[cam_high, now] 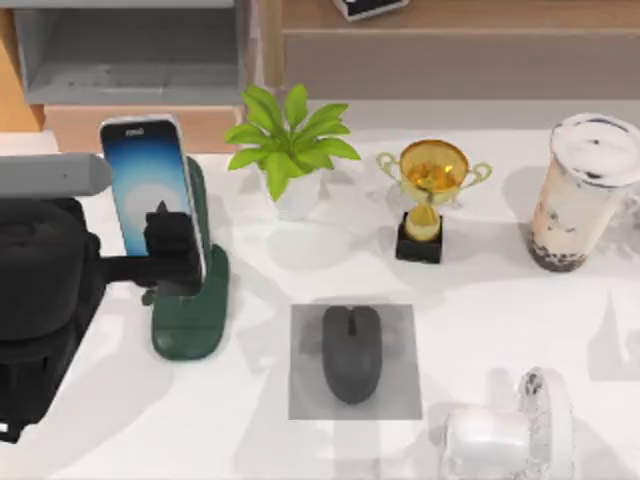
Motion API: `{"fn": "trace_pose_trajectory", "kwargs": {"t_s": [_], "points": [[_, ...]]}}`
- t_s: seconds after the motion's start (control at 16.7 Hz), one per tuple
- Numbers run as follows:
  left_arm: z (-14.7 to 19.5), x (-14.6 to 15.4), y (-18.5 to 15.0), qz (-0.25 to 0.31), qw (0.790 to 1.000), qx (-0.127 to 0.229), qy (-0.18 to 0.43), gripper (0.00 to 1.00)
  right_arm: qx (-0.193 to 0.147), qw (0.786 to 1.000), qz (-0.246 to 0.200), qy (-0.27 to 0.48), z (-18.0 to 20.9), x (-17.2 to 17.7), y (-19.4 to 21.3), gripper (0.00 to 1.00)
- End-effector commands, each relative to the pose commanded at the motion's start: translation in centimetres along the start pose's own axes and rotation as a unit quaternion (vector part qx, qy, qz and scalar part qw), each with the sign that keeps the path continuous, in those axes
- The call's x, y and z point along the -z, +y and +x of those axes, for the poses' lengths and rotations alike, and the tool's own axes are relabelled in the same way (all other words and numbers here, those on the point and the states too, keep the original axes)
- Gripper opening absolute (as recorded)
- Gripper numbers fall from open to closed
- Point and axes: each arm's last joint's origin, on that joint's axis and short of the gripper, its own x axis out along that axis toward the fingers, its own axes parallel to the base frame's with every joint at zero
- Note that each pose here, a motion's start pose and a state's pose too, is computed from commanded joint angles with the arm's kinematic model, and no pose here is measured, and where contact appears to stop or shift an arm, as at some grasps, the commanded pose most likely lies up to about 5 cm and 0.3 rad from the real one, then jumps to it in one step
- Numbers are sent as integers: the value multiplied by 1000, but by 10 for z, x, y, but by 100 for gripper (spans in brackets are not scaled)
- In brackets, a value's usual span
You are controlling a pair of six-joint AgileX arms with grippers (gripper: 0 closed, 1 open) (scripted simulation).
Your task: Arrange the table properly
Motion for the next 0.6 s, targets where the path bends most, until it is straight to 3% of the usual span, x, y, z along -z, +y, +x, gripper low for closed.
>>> {"fn": "trace_pose_trajectory", "kwargs": {"t_s": [0.24,0.6], "points": [[-15,13,42,-16,999,8,-37,100,0,1000,0,0,0,0,0,100],[-36,50,89,-13,989,7,-146,100,0,1000,0,0,0,0,0,100]]}}
